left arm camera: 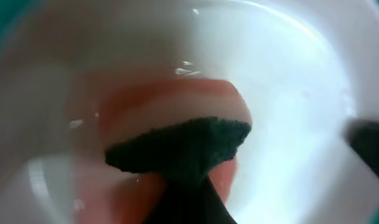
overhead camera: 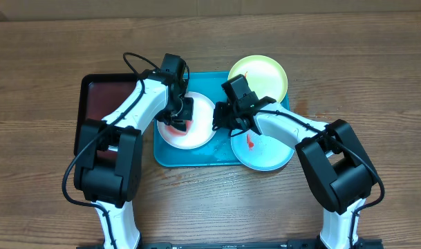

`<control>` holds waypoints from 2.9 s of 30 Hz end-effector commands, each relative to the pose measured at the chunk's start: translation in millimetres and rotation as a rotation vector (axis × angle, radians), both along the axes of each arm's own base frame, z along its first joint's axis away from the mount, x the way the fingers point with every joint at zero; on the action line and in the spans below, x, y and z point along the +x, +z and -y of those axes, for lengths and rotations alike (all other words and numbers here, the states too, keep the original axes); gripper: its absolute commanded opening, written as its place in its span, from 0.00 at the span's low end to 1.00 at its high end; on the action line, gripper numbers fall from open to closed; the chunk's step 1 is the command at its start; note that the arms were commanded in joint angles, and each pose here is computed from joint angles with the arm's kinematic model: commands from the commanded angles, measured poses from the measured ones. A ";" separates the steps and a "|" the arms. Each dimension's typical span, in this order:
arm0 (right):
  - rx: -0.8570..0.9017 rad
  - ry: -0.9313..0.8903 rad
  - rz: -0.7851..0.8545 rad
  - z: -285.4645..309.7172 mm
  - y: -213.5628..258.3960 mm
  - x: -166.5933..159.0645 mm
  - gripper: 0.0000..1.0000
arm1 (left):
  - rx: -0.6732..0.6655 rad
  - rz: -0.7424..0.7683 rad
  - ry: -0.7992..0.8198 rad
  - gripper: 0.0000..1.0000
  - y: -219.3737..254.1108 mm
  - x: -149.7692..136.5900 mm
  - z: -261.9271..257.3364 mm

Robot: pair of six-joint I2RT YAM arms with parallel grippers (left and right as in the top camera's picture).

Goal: Clean dirty plates on tray and stack at the side
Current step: 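Scrub the white plate with the sponge in the left gripper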

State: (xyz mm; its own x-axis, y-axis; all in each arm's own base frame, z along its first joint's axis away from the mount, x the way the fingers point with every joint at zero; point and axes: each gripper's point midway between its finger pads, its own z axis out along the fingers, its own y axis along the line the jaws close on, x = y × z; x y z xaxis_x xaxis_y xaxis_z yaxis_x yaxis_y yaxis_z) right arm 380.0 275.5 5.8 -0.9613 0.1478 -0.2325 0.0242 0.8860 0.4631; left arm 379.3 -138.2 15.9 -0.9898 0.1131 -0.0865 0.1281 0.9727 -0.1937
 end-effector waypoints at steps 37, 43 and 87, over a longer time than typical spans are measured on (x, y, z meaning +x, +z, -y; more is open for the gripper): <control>-0.029 -0.021 -0.019 5.4 -13.2 1.5 0.04 | -0.234 -0.087 -0.292 0.04 8.2 -39.8 36.6; -0.029 -0.021 -0.019 5.5 -13.2 1.7 0.04 | -0.170 0.053 -0.222 0.04 5.1 -1.4 32.9; -0.022 -0.038 -0.024 5.1 -12.8 2.4 0.04 | 0.133 0.180 -0.027 0.04 -1.2 36.7 -16.6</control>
State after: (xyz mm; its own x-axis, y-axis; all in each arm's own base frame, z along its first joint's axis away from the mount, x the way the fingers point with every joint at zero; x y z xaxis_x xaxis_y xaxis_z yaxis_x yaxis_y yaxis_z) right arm 382.4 275.5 6.5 -0.9569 0.1707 -0.2350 0.0437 0.8845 0.4645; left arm 403.0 -157.9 22.0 -0.9459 0.2255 -0.2332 0.2822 0.9264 -0.2492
